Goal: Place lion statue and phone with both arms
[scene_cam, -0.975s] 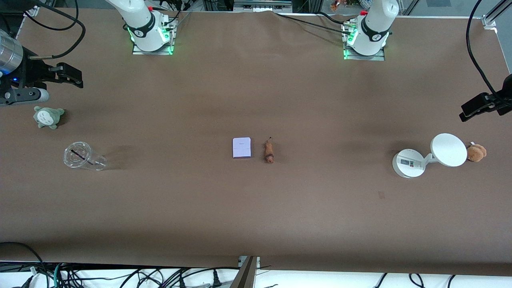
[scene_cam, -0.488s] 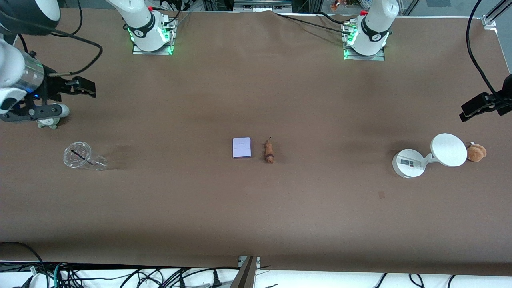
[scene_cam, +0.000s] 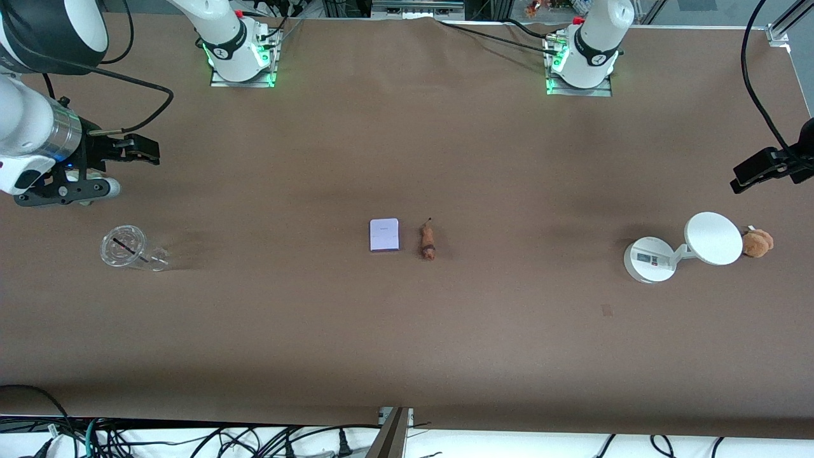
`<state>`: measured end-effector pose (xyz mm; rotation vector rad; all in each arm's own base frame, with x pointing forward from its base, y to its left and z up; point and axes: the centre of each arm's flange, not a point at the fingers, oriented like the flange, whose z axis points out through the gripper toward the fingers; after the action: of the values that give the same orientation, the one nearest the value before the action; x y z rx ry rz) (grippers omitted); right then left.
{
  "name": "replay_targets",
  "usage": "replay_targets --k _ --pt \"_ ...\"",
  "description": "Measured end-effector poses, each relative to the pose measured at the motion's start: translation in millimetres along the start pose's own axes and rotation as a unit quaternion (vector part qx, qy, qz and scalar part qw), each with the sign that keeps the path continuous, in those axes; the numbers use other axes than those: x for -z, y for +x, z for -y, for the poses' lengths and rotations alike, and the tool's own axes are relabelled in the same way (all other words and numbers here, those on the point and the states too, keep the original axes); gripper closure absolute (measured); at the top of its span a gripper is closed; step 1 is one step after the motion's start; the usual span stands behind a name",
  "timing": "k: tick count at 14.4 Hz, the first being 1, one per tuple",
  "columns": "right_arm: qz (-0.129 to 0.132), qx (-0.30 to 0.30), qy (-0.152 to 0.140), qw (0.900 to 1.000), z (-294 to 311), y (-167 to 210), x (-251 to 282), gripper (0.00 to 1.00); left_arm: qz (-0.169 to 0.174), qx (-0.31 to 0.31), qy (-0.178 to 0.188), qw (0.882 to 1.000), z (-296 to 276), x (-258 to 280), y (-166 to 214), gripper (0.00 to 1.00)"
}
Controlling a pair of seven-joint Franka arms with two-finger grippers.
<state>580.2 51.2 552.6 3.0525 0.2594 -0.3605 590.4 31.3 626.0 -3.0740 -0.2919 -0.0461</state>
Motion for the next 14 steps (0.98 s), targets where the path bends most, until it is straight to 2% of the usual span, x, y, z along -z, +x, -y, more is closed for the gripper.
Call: replay_targets --k 10,14 --pt "0.002 -0.003 -0.003 1.000 -4 2 -2 0.00 -0.002 -0.003 0.000 1.000 -4 2 0 0.00" --pt "0.005 -0.004 -0.004 1.000 -5 4 -6 0.00 -0.018 -0.008 -0.002 1.000 -11 13 3 0.00"
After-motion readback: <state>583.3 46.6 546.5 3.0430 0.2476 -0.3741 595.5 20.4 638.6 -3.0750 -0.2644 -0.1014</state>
